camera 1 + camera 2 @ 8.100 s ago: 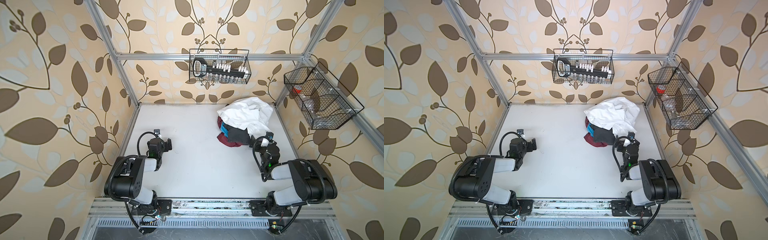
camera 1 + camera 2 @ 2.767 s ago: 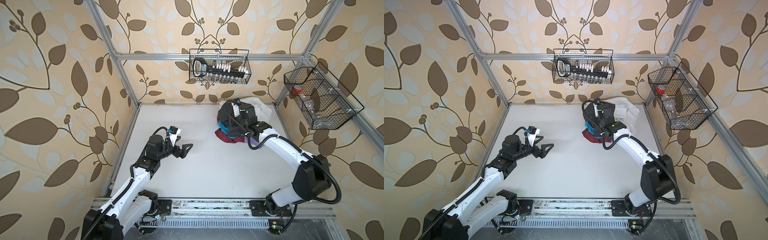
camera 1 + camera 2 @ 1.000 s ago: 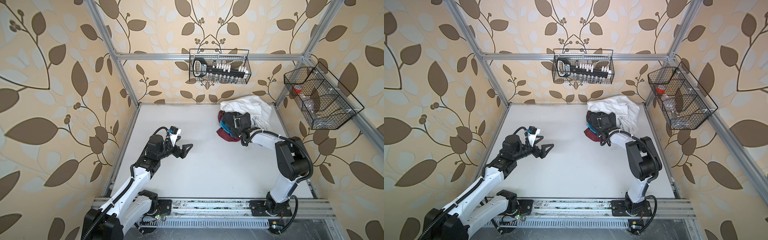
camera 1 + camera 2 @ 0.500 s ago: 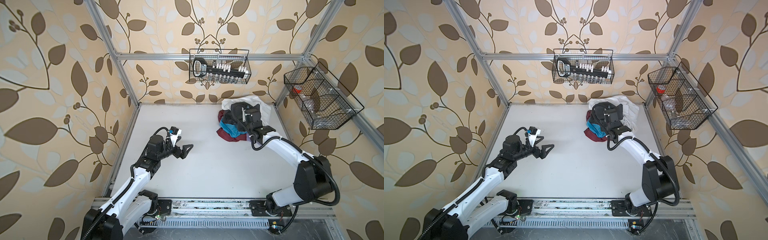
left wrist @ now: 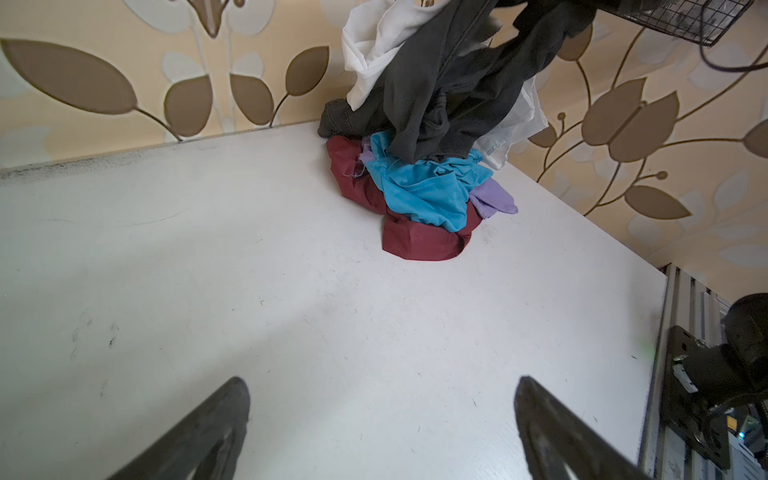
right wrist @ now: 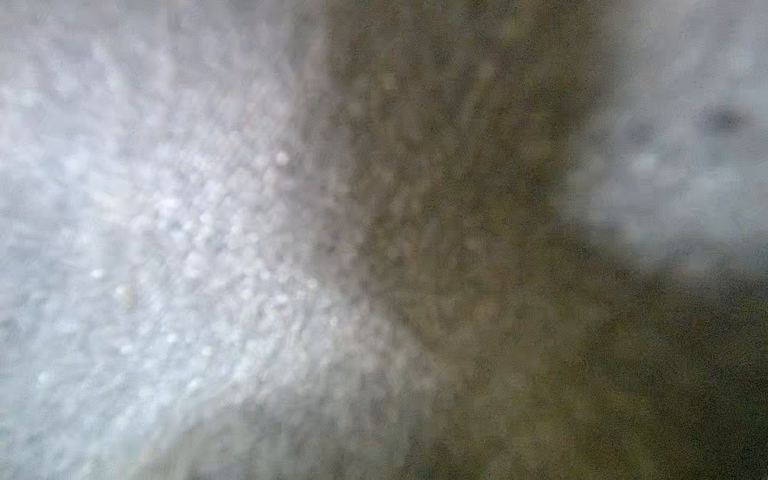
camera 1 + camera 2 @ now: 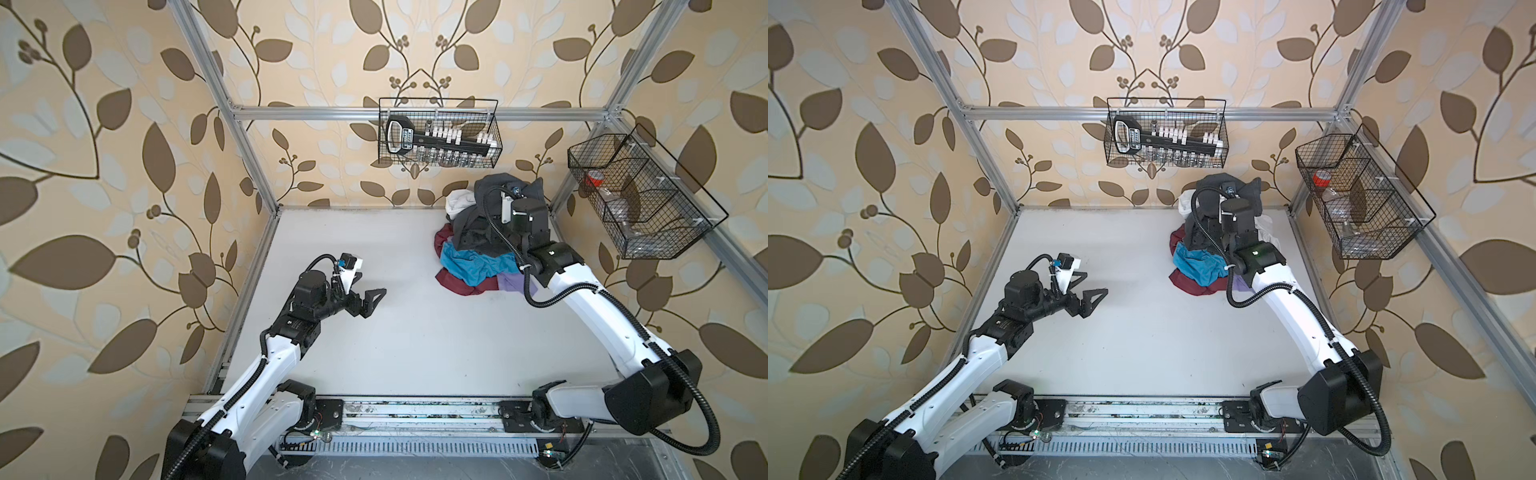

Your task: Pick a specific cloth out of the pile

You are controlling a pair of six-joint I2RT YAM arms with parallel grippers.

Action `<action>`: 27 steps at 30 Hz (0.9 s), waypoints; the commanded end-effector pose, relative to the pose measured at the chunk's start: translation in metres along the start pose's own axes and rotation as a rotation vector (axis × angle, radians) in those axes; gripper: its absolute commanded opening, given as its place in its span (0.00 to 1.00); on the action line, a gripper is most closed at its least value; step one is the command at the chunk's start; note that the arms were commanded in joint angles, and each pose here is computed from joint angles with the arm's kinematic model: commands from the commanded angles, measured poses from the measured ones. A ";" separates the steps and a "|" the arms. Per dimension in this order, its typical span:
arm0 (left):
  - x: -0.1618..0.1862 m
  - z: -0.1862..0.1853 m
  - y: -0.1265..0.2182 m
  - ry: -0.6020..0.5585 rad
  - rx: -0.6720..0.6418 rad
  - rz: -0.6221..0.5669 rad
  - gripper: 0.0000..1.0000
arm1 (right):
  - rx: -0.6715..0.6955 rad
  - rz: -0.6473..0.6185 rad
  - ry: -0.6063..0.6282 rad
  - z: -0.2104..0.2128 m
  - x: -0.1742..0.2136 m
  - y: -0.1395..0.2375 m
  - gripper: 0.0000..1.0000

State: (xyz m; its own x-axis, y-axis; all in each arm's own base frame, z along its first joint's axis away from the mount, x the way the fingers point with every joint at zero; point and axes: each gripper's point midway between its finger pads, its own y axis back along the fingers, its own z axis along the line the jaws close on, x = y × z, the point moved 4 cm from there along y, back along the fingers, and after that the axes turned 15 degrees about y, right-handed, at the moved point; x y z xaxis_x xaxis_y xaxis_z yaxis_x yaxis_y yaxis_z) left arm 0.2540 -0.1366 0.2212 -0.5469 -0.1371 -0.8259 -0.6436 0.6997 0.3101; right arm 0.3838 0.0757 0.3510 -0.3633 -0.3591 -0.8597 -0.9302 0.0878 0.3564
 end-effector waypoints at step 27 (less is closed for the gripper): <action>-0.007 -0.008 0.004 -0.047 0.021 -0.046 0.99 | 0.244 -0.609 -0.103 -0.087 -0.187 0.157 0.00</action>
State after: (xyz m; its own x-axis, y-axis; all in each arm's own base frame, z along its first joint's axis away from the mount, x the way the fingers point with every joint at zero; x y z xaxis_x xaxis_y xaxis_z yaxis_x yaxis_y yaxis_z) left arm 0.2530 -0.1364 0.2236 -0.5396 -0.1389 -0.8304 -0.6463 0.7004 0.3029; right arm 0.3393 0.0828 0.5302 0.0172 -0.3962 -0.9180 -0.9935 0.0965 -0.0603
